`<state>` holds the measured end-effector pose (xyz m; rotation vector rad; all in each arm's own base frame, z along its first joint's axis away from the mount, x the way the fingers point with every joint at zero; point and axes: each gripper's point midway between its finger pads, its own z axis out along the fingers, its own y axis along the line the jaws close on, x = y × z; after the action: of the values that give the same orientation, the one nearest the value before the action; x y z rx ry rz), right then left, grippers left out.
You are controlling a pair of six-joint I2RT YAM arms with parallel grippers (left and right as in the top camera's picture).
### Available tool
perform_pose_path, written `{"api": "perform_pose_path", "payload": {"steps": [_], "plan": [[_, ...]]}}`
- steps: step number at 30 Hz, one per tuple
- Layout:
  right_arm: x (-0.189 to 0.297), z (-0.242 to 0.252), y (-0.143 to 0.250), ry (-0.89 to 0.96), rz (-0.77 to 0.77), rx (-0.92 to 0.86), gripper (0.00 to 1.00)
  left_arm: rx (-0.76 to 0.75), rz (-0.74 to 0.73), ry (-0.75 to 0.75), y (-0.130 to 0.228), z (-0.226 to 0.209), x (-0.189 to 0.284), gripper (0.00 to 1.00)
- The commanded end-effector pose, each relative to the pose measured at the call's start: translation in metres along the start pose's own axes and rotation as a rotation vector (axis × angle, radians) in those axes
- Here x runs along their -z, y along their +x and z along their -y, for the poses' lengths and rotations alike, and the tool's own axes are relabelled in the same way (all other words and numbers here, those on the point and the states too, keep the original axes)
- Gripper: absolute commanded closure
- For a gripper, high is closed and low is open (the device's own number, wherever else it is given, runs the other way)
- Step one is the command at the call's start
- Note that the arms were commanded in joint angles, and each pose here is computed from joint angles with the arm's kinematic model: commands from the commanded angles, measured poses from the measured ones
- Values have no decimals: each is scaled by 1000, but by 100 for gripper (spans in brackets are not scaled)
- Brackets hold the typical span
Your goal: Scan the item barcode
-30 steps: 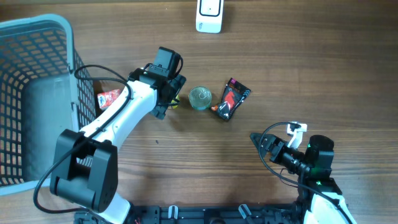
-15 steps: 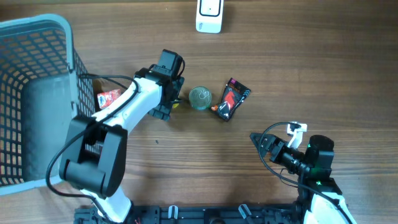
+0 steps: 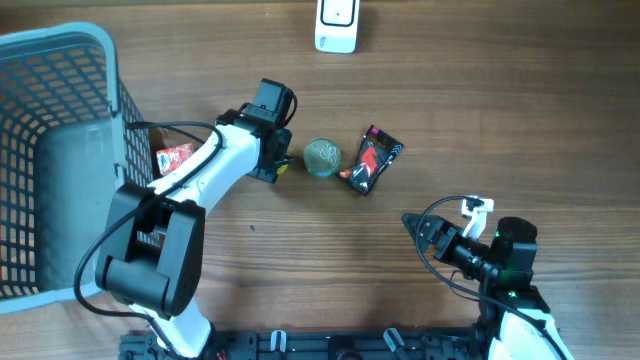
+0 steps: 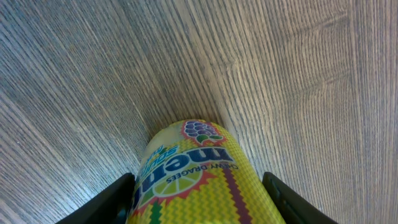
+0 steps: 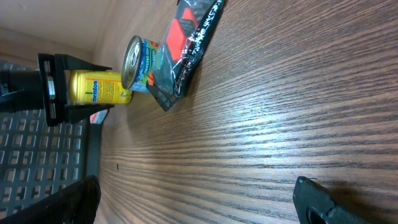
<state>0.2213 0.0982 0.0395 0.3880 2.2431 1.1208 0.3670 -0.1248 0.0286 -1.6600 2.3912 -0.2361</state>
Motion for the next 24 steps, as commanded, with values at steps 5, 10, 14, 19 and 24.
{"api": "perform_pose_path", "payload": {"steps": [5, 10, 14, 19, 24], "plan": [[0, 2, -1, 8, 5, 15, 0, -79, -12, -7, 0, 0, -2, 49], [0, 2, -1, 8, 5, 15, 0, -194, -16, -7, 1, -1, -2, 48], [0, 2, -1, 8, 6, 15, 0, -300, -16, -5, 1, 0, -2, 50], [0, 2, -1, 8, 6, 15, 0, -474, -11, 19, 1, 5, -2, 52], [0, 2, -1, 8, 6, 15, 0, -612, -32, 26, 5, 5, -2, 52]]}}
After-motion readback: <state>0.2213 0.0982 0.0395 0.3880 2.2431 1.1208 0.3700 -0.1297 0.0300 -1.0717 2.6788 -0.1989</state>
